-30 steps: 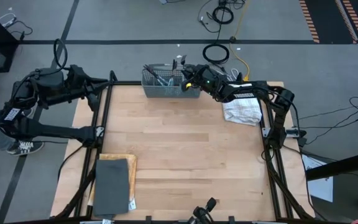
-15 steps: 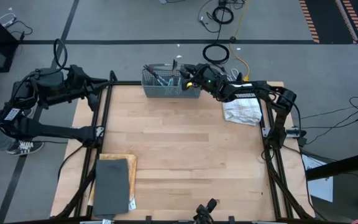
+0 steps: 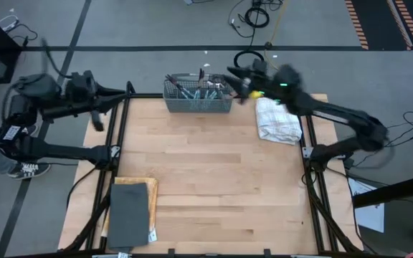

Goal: Sort silverware
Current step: Return to Home Position

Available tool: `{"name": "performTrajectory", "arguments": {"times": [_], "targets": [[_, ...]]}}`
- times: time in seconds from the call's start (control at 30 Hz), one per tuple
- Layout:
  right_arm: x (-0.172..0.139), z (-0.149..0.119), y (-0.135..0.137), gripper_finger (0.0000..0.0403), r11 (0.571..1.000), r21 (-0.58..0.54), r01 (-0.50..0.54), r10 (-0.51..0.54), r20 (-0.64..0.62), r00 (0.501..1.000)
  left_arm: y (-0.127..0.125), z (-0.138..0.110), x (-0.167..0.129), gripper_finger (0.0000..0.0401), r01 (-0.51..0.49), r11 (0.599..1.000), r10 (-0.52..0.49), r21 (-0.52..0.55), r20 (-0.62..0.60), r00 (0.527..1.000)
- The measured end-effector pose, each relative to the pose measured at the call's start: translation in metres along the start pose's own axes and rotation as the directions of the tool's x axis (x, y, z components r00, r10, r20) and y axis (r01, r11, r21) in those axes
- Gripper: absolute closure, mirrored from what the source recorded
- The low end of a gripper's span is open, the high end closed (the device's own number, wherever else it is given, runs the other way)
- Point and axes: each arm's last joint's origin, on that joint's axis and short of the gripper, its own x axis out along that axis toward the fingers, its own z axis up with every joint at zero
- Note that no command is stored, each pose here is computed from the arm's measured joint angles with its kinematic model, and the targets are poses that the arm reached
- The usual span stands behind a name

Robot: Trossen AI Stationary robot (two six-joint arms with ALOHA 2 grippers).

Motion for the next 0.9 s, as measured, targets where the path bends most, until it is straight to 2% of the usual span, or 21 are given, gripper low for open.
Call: {"name": "performTrajectory", "arguments": {"times": [0.1,0.17,0.3,0.47,0.57,0.67,0.77,0.9], "targets": [[-0.046,0.033,0.026,0.0206,0.977,0.009,-0.214,0.214,-0.081,0.974,0.0,0.005,-0.014,0.034,0.071,0.995,-0.076,0.064,0.084,0.994],[-0.079,0.046,0.04,0.0208,0.957,0.027,-0.288,0.289,-0.156,0.945,0.001,0.005,-0.027,0.034,0.069,0.993,-0.082,0.1,0.13,0.988],[-0.145,0.061,0.057,0.0214,0.943,0.057,-0.328,0.332,-0.238,0.913,0.006,0.001,-0.059,0.034,0.051,0.983,-0.087,0.177,0.202,0.975],[-0.219,0.082,0.065,0.0215,0.924,0.003,-0.382,0.378,-0.15,0.913,0.013,-0.008,-0.1,0.034,0.015,0.981,-0.075,0.192,0.307,0.949],[-0.257,0.087,0.064,0.0215,0.939,0.023,-0.344,0.345,-0.056,0.937,0.017,-0.014,-0.119,0.034,0.0,0.988,-0.054,0.152,0.353,0.934],[-0.279,0.073,0.059,0.0215,0.95,-0.017,-0.313,0.313,-0.01,0.95,0.02,-0.027,-0.13,0.034,0.019,0.994,-0.053,0.109,0.317,0.947],[-0.285,0.041,0.051,0.0215,0.946,-0.081,-0.314,0.315,0.0,0.949,0.021,-0.044,-0.132,0.034,0.03,0.997,-0.05,0.076,0.272,0.961],[-0.275,-0.008,0.041,0.0215,0.931,0.047,-0.361,0.358,0.065,0.931,0.021,-0.073,-0.115,0.034,0.043,0.999,-0.046,0.015,0.211,0.977]]}}
